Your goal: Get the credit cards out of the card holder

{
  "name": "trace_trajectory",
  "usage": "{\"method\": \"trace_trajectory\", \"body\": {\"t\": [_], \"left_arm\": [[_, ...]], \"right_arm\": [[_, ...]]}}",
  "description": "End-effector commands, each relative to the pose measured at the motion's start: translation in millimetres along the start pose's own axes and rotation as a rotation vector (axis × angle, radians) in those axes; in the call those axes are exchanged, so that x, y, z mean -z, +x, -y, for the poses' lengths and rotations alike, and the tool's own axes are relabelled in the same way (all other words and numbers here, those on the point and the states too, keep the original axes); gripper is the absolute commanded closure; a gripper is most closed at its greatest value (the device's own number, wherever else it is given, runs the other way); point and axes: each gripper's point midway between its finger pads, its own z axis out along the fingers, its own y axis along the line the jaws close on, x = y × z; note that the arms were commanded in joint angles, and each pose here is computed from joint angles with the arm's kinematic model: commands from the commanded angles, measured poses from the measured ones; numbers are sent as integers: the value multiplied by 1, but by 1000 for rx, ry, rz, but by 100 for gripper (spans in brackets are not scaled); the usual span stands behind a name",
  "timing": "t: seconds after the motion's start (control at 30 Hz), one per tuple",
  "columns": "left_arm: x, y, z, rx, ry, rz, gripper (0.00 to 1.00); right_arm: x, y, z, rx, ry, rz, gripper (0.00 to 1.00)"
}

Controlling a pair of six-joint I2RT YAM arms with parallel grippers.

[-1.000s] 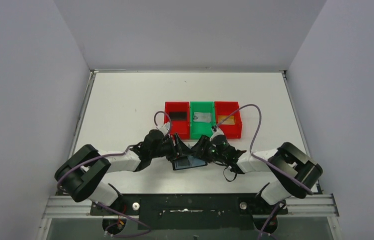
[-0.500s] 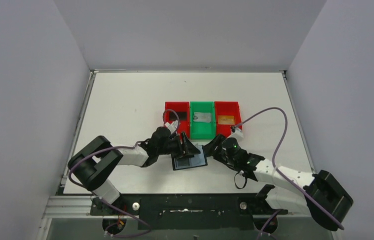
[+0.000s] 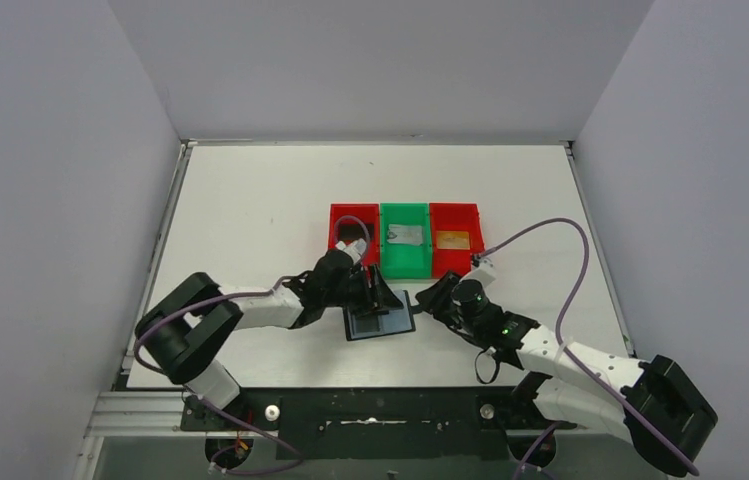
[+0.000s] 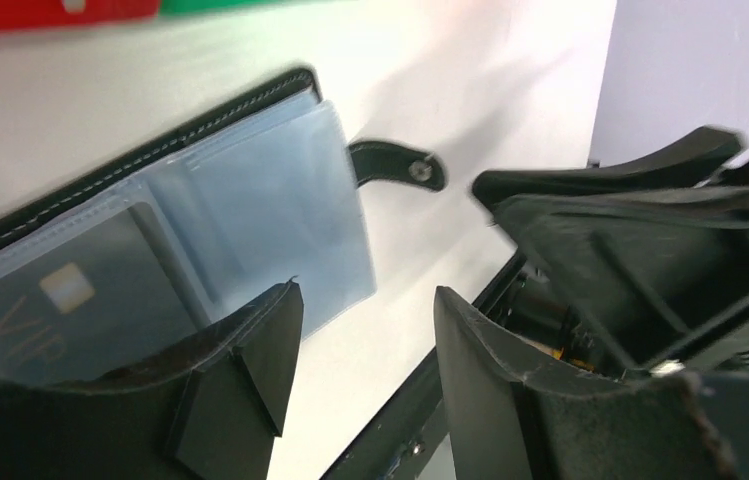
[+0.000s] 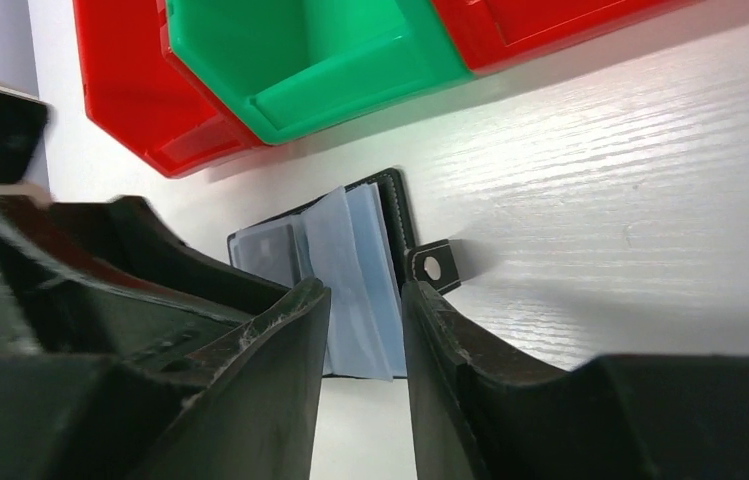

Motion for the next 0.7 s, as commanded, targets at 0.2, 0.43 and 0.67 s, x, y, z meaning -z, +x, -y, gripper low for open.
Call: {"method": "trace_trajectory", "body": {"t": [0.2,0.43,0.67], "left_arm": [[115,-74,-11,-27,-294,518,49],[191,-71,-49,115,-389,742,48],[236,-65,-61,177,-365,865,47]], "right_arm": [[-20,18,-59,232,-88,-82,53],[-39,52,-73,485,83,-158,45],[-47,65,-83,593,167,-179,40]]}}
